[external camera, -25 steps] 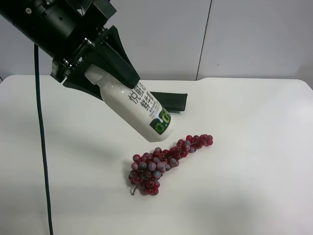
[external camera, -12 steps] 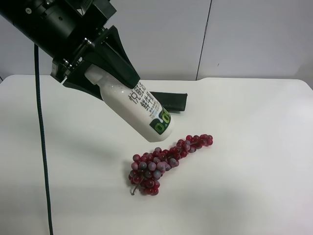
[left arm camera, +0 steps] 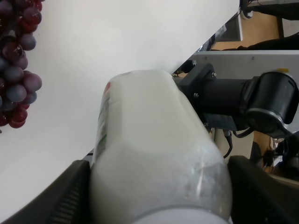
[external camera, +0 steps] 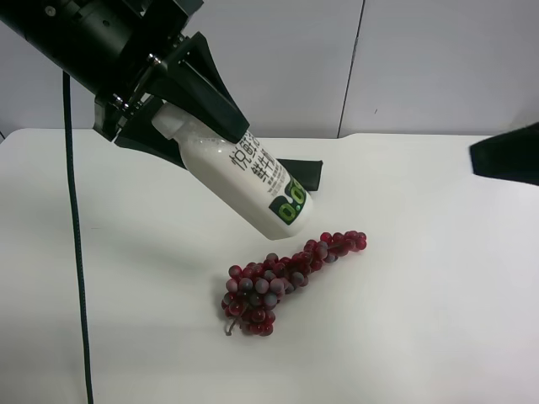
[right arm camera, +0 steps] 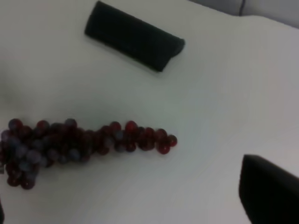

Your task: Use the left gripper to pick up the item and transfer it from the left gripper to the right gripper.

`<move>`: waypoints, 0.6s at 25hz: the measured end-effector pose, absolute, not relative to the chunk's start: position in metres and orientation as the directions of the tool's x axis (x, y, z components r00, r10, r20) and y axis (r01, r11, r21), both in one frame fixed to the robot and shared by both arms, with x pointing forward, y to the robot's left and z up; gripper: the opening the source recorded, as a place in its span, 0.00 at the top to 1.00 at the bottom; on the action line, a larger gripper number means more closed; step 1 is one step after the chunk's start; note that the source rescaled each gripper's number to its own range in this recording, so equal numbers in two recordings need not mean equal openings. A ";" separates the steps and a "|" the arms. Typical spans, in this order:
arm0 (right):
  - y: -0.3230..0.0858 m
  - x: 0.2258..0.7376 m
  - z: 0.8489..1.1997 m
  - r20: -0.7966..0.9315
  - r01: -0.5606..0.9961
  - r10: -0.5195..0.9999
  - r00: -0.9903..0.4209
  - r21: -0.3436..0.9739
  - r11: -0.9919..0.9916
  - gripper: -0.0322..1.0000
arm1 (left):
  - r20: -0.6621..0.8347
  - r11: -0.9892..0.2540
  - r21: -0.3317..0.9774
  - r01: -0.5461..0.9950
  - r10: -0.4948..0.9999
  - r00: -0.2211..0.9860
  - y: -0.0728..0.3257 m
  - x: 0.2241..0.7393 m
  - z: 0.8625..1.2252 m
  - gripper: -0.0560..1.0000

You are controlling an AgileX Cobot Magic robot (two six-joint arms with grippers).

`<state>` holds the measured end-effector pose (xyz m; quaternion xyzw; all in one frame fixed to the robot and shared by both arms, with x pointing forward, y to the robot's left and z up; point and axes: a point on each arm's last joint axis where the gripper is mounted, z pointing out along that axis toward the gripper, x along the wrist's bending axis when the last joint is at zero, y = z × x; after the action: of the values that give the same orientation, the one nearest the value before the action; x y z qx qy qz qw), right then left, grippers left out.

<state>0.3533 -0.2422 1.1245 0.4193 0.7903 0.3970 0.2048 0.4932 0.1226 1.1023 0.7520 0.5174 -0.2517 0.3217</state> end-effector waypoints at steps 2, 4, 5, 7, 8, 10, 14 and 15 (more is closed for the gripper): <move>-0.229 0.368 1.124 -0.016 0.468 0.776 -0.631 0.790 0.397 0.02 | -0.711 -0.258 0.223 0.940 0.616 0.338 0.123 0.493 1.102 0.92; -0.213 0.378 1.121 -0.041 0.428 0.719 -0.693 0.779 0.458 0.02 | -0.711 -0.258 0.224 0.940 0.616 0.339 0.123 0.493 1.102 0.92; -0.205 0.383 1.119 -0.054 0.405 0.686 -0.725 0.773 0.489 0.02 | -0.711 -0.258 0.224 0.940 0.616 0.339 0.123 0.493 1.102 0.92; -0.187 0.389 1.113 -0.075 0.356 0.615 -0.785 0.758 0.547 0.02 | -0.711 -0.258 0.224 0.940 0.616 0.339 0.123 0.493 1.102 0.92; -0.179 0.391 1.111 -0.084 0.333 0.589 -0.804 0.758 0.562 0.02 | -0.711 -0.258 0.224 0.940 0.616 0.339 0.123 0.493 1.102 0.92; -0.162 0.392 1.103 -0.094 0.291 0.529 -0.843 0.747 0.597 0.02 | -0.711 -0.258 0.224 0.940 0.616 0.339 0.123 0.493 1.102 0.92; -0.136 0.393 1.093 -0.111 0.228 0.455 -0.883 0.747 0.624 0.02 | -0.711 -0.258 0.223 0.940 0.616 0.338 0.123 0.493 1.102 0.92; -0.133 0.394 1.092 -0.117 0.219 0.452 -0.884 0.752 0.622 0.02 | -0.711 -0.258 0.223 0.940 0.616 0.338 0.123 0.493 1.102 0.92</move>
<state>0.3943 -0.1329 1.0921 0.1888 0.8880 0.3918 0.1491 0.4932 0.1226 1.1023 0.7520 0.5174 -0.2517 0.3216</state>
